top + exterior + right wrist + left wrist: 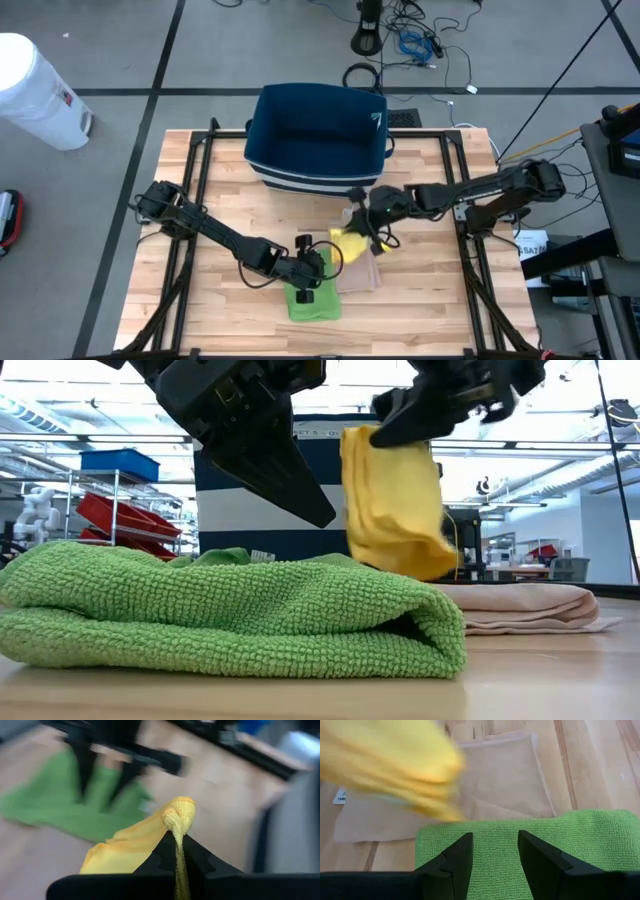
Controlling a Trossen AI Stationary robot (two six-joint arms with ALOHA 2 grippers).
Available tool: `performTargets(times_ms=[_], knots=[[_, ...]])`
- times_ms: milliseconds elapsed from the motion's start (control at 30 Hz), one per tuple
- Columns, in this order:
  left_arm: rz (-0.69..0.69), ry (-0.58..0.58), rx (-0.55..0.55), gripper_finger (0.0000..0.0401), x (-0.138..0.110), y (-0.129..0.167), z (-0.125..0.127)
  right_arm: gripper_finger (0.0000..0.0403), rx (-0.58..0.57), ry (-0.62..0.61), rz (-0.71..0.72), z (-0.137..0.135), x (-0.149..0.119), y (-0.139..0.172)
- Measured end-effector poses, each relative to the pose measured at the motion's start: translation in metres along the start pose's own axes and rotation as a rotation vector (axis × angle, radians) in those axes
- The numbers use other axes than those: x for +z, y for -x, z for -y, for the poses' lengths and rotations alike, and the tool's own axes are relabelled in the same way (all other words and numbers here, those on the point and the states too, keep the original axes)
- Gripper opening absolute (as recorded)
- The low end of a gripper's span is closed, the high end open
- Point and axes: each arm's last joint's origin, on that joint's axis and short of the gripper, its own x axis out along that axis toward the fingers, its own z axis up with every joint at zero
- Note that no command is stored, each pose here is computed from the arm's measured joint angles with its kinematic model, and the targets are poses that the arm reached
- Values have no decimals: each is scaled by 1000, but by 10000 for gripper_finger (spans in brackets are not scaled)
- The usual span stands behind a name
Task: Fold towel
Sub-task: Adjust the stacked towels
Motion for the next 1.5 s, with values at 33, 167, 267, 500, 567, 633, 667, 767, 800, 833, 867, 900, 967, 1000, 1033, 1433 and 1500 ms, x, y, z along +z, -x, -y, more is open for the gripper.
performTargets(times_ms=[33, 167, 267, 500, 567, 633, 667, 767, 800, 833, 867, 900, 967, 1000, 1033, 1433, 1500], knots=[[0, 2, 0, 163, 0, 0, 0, 1, -48, 13, -10, 4, 0, 3], [0, 13, 0, 163, 0, 0, 0, 1, -179, 74, -58, 14, -2, 12], [0, 15, 0, 163, 0, 0, 0, 0, -221, 135, -111, 16, -5, 14], [0, 15, 0, 163, 0, 0, 0, 0, -177, 138, -274, -2, -23, -21], [-1, 15, 1, 163, 0, 0, 0, 0, -202, 138, -346, -10, -30, -35], [-1, 17, 2, 163, 0, 0, -1, 0, -237, 131, -400, -16, -36, -45], [-1, 17, 2, 163, 0, 0, -1, 0, -233, 122, -411, -20, -39, -50], [-3, 14, 0, 163, 0, 0, 0, 0, -220, 83, -376, -34, -35, -56], [-6, 11, 0, 163, -1, 0, 1, 0, -212, 84, -358, -39, -32, -57], [-10, 9, 0, 163, -1, 0, 1, 0, -203, 91, -350, -45, -30, -57], [-12, 7, 1, 163, -2, 0, 1, 0, -204, 103, -345, -50, -28, -57], [-15, 6, 1, 163, -2, 0, 1, 0, -225, 115, -345, -54, -26, -56], [-19, 4, 4, 163, -2, 0, 0, 0, -299, 139, -341, -58, -20, -50], [-19, 4, 7, 163, -2, 0, -2, 0, -348, 149, -335, -59, -17, -46], [-19, 6, 9, 163, -1, -1, -3, 0, -394, 159, -333, -60, -14, -42], [128, -41, -77, 163, 17, -3, -7, 0, -537, 183, -336, -33, -6, -20], [162, -49, -103, 163, 22, -5, -13, 0, -526, 175, -325, -32, -5, -19]])
